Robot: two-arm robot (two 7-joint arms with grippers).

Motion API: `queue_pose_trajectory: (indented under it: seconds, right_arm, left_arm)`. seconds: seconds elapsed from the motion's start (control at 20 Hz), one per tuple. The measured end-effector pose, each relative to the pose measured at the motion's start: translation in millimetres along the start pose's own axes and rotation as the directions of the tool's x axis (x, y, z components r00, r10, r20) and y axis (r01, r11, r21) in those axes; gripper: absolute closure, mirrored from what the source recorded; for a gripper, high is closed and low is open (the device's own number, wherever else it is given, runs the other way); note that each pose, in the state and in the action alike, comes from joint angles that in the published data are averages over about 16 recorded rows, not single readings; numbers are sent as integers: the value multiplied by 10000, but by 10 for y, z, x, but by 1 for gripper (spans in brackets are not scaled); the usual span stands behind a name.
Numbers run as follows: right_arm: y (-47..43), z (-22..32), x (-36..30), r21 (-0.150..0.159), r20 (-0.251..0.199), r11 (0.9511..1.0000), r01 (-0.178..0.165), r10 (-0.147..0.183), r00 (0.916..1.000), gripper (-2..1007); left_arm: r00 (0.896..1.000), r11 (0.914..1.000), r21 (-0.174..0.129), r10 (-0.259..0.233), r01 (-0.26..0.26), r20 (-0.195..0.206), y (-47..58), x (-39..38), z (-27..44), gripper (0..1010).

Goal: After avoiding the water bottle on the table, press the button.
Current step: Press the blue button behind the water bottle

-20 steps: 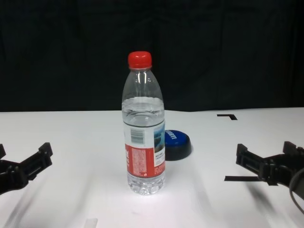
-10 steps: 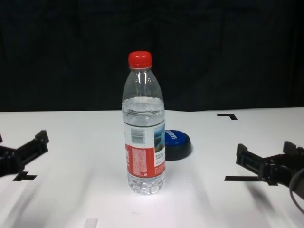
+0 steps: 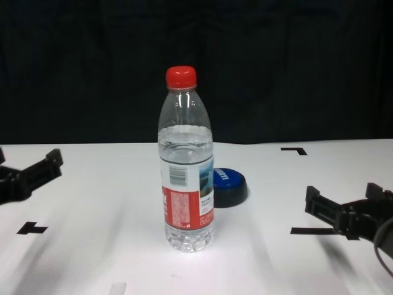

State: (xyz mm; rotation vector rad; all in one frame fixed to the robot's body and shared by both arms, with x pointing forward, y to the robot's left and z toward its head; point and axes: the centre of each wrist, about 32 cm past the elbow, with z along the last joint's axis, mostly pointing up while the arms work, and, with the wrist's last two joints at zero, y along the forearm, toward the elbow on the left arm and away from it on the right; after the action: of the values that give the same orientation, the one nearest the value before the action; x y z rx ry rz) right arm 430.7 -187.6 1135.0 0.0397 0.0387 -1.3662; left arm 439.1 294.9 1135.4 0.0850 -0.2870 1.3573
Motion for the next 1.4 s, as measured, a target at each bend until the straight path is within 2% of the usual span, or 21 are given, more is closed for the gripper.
queue_pose_trajectory:
  seconds: [0.6, 1.4]
  right_arm:
    - [0, 0, 0, 0, 0, 10000, 0, 0, 10000, 2]
    - [0, 0, 0, 0, 0, 10000, 0, 0, 10000, 2]
  left_arm:
    - [9988, 9992, -227, -317, 326, 382, -275, 143, 40, 7]
    - [9956, 9958, -346, -833, 848, 418, -633, 212, 50, 7]
